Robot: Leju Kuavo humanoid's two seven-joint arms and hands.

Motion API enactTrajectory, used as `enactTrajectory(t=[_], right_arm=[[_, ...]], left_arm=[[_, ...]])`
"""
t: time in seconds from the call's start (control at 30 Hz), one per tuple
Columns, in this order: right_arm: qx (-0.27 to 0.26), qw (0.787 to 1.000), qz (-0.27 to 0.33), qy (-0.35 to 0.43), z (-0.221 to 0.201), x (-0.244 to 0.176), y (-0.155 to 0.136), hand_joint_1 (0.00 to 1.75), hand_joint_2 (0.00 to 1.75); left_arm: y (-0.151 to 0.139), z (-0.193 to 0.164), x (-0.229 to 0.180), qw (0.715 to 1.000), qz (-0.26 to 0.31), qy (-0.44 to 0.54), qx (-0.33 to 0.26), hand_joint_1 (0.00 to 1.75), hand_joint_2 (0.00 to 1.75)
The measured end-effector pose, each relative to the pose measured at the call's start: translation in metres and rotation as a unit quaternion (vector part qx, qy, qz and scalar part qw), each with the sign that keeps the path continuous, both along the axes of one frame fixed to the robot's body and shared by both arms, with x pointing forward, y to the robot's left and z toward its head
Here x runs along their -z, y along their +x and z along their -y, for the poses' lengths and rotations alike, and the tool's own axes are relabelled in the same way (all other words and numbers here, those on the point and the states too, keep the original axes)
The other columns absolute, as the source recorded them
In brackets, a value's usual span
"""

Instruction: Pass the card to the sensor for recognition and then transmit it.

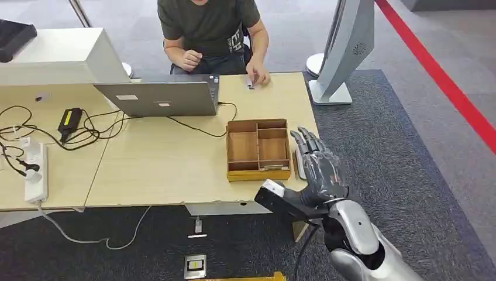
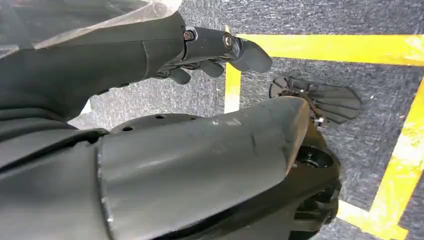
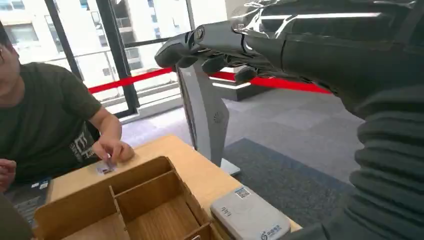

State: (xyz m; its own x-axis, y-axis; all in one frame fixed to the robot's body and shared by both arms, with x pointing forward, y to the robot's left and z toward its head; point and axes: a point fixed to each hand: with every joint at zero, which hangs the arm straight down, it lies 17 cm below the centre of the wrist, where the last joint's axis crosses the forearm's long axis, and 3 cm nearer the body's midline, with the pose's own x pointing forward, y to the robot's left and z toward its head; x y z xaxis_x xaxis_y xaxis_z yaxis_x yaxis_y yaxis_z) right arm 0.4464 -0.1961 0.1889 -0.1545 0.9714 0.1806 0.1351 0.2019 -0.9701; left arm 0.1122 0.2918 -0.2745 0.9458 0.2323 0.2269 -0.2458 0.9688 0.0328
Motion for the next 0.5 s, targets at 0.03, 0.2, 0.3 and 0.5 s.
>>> enactTrajectory(t=[0.03,0.2,0.3,0.5], right_arm=[[0.003,1.000,-0.001,-0.001,0.000,0.002,0.004,0.00,1.75],[0.019,1.000,0.002,-0.009,0.002,0.006,0.019,0.00,1.75],[0.030,0.999,-0.002,-0.021,0.004,0.013,0.028,0.00,1.75],[0.051,0.998,-0.006,-0.045,0.007,0.019,0.048,0.00,1.75]], left_arm=[[0.000,0.000,0.000,1.000,0.000,-0.001,-0.002,0.00,0.00],[0.005,0.003,-0.002,1.000,0.014,-0.007,0.003,0.00,0.00],[0.008,0.005,-0.003,1.000,0.023,-0.012,0.010,0.00,0.00],[0.009,0.008,-0.003,0.999,0.029,-0.018,0.022,0.00,0.00]])
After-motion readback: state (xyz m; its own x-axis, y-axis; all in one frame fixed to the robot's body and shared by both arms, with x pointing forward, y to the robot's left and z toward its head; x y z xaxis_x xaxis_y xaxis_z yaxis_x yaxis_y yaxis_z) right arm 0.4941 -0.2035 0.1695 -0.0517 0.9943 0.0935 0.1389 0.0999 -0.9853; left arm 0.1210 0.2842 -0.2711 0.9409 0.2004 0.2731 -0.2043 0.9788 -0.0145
